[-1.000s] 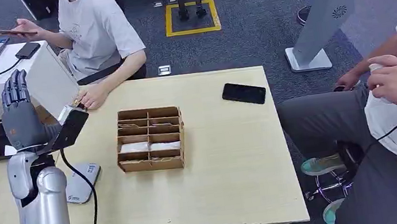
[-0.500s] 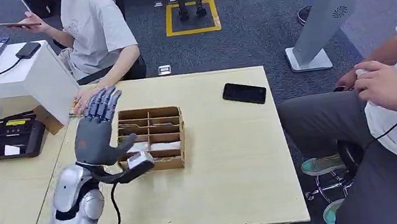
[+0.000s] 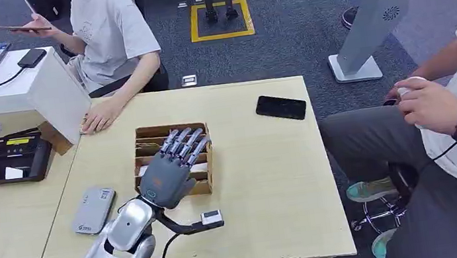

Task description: Pass the card to the sensor for recognition and then transmit it.

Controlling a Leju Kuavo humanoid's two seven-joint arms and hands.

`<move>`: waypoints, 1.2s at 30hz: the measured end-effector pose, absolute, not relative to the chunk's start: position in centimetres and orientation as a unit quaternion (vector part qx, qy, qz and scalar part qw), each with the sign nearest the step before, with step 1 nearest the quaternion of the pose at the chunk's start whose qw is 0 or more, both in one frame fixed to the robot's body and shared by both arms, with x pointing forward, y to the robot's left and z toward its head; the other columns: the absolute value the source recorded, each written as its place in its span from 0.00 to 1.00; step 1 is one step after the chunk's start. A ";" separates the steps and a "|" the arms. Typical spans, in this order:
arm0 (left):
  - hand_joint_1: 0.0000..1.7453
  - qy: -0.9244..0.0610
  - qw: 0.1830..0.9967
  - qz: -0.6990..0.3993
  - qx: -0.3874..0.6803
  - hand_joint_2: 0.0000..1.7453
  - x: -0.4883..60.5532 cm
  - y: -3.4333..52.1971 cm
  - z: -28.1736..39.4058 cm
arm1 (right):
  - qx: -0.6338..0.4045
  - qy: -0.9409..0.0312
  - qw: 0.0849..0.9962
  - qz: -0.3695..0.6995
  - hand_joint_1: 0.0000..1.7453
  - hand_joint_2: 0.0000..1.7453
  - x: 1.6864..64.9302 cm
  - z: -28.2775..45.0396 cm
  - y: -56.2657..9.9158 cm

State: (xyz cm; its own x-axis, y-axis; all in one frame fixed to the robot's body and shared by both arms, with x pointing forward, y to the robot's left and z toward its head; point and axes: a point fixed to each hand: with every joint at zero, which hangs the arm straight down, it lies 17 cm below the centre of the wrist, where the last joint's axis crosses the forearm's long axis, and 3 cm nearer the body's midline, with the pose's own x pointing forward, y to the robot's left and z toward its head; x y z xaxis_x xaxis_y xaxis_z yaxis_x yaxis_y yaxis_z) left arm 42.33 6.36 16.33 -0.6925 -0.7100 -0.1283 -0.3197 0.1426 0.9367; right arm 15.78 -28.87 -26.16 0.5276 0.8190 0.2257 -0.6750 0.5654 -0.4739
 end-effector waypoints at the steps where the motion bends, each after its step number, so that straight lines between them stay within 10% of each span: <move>1: 0.00 -0.732 0.179 -0.556 0.350 1.00 42.4 6.4 15.9 | -0.166 -0.217 0.858 0.436 0.00 0.00 15.8 -26.1 -28.8; 36: 0.00 -0.710 0.218 -0.563 0.362 1.00 44.4 8.0 13.7 | -0.166 -0.223 0.856 0.436 0.00 0.00 16.1 -26.0 -28.7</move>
State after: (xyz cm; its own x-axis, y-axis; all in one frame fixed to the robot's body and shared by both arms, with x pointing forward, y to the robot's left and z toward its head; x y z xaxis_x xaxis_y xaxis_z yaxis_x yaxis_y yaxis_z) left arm 44.43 7.95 13.67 -0.6426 -0.7597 -0.0993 -0.2690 0.1024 0.9577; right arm 16.09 -28.72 -26.05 0.5198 0.8205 0.2380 -0.6725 0.5648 -0.4784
